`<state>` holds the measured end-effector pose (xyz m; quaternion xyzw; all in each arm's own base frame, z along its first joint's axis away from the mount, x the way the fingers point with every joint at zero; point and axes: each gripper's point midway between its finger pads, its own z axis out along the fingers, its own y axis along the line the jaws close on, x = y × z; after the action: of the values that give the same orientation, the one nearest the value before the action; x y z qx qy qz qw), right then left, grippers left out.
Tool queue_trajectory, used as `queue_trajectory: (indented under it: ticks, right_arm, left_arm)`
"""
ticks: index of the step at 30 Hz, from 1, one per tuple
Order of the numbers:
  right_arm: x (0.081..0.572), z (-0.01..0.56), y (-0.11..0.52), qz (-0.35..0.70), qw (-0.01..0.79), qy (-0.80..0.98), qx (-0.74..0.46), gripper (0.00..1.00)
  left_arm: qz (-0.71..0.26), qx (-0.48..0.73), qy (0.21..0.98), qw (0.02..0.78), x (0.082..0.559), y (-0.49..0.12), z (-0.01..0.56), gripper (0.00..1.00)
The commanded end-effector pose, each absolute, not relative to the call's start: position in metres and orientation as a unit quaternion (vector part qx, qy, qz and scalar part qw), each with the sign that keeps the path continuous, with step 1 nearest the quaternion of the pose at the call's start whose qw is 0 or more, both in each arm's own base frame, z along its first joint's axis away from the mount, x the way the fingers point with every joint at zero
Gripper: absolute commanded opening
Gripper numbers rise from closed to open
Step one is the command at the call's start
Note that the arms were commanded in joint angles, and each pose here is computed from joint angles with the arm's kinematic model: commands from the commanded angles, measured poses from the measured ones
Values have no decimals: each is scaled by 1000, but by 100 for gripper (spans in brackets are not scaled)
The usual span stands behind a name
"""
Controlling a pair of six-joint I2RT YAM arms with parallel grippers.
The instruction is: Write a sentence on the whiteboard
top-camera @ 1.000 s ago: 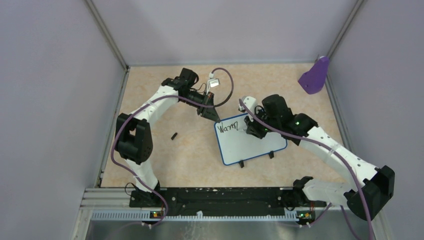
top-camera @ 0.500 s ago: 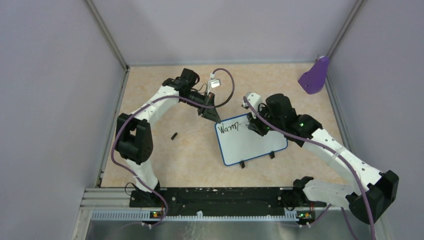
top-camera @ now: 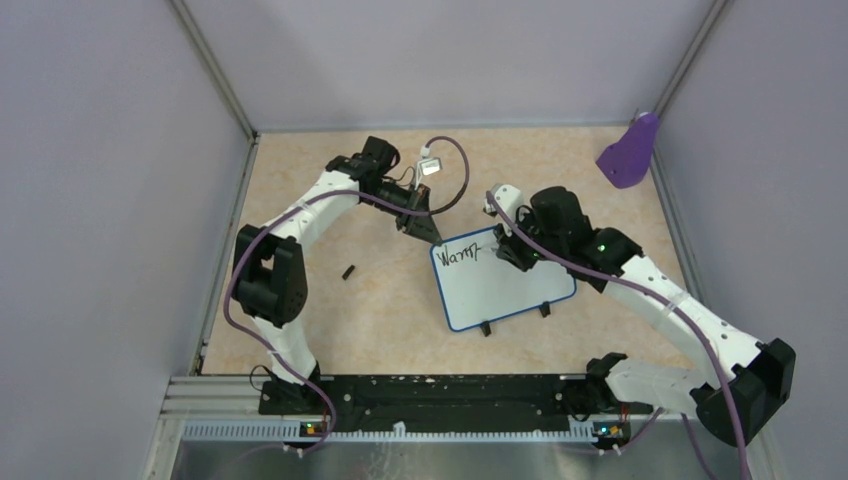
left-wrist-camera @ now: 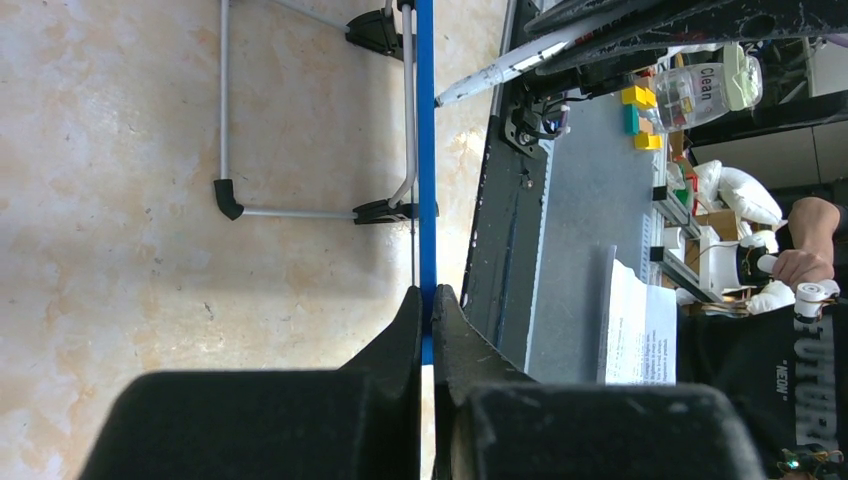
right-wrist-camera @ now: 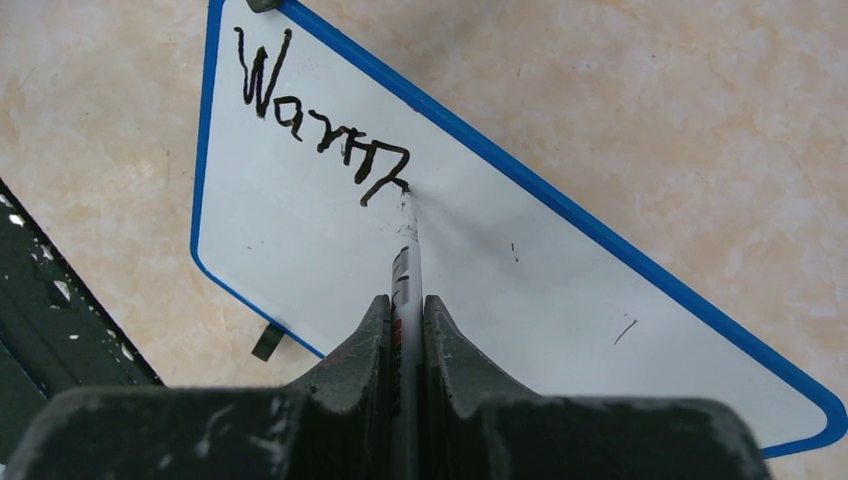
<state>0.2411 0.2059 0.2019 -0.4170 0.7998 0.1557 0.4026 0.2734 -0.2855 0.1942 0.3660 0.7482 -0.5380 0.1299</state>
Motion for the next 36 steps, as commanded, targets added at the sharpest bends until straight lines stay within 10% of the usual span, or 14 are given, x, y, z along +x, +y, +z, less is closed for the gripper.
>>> queue_trajectory:
  ticks: [1, 36]
  right_arm:
    - [265, 226, 186, 107, 449, 805, -373, 0]
    - [258, 215, 205, 150, 427, 798, -398, 0]
  left_arm:
    - [-540, 375, 744, 120, 269, -292, 191, 0]
    - [-541, 377, 742, 121, 269, -292, 191, 0]
